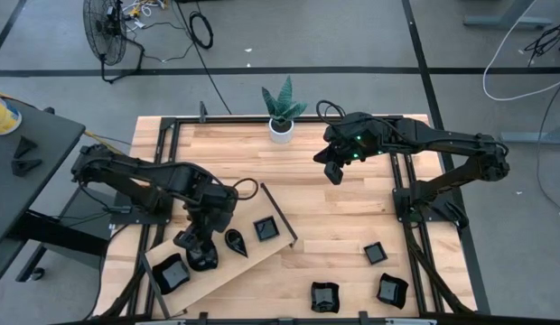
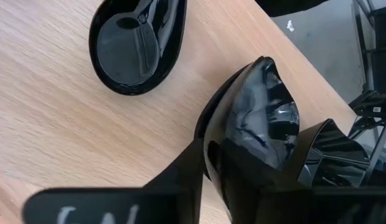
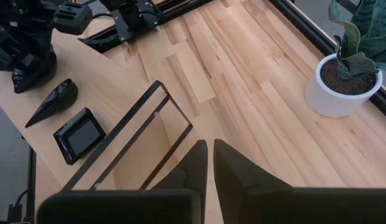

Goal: Pick & Place Mini shaped plates
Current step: Stack the black leaf shaped on top of the black leaf shaped on the shelf, then stack the black square plate on top of the black square plate on the shelf

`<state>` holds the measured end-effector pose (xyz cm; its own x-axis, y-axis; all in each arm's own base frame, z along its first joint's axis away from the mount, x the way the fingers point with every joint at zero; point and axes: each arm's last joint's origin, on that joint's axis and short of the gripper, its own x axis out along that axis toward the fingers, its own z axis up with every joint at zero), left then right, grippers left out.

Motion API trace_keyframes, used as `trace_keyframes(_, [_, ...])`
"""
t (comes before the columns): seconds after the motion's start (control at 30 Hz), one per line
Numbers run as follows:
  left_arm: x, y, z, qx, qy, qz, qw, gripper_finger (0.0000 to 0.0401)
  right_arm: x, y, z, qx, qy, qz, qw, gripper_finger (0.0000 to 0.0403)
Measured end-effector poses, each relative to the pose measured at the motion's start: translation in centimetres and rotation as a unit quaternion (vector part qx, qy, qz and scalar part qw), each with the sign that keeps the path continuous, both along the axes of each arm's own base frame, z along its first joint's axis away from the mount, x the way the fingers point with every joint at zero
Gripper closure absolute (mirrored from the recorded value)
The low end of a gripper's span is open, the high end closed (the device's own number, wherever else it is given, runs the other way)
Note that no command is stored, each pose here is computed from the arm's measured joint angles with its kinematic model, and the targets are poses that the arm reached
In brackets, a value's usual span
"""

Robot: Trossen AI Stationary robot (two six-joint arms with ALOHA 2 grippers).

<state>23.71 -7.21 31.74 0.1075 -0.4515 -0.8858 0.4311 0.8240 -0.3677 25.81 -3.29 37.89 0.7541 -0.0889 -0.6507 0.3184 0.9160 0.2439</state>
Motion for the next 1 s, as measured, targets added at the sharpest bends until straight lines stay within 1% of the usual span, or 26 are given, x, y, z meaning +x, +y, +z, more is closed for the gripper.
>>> trace_keyframes(0.27, [0.0, 0.0, 0.0, 0.001, 0.002, 0.004, 1.0, 0.0301, 0.0, 0.0, 0.0, -0.004, 0.001, 0.004, 1.0, 0.0372])
trace_keyframes(0.4, [-0.1, 0.0, 0.1, 0.001, 0.005, 0.005, 1.0, 0.0293, 0.0, 0.0, 0.0, -0.006, 0.001, 0.005, 1.0, 0.0372])
trace_keyframes(0.53, [-0.3, 0.5, 1.5, 0.014, 0.002, 0.014, 1.0, 0.0295, 0.0, 0.0, 0.0, -0.005, 0.002, 0.005, 1.0, 0.0372])
trace_keyframes(0.63, [-0.1, 1.3, 3.0, 0.036, -0.023, 0.034, 0.999, 0.0295, -0.1, 0.0, -0.1, -0.003, 0.008, 0.007, 1.0, 0.0372])
trace_keyframes(0.73, [0.1, 2.1, 5.1, 0.065, -0.071, 0.048, 0.994, 0.0295, -0.2, 0.1, -0.3, -0.001, 0.019, 0.008, 1.0, 0.0372])
trace_keyframes(0.87, [0.3, 3.3, 7.6, 0.104, -0.139, 0.063, 0.983, 0.0295, -0.6, 0.1, -0.6, 0.004, 0.043, 0.009, 0.999, 0.0372])
trace_keyframes(1.0, [0.4, 4.7, 8.7, 0.122, -0.183, 0.085, 0.972, 0.0296, -0.9, 0.4, -1.0, 0.018, 0.07, 0.023, 0.997, 0.0372])
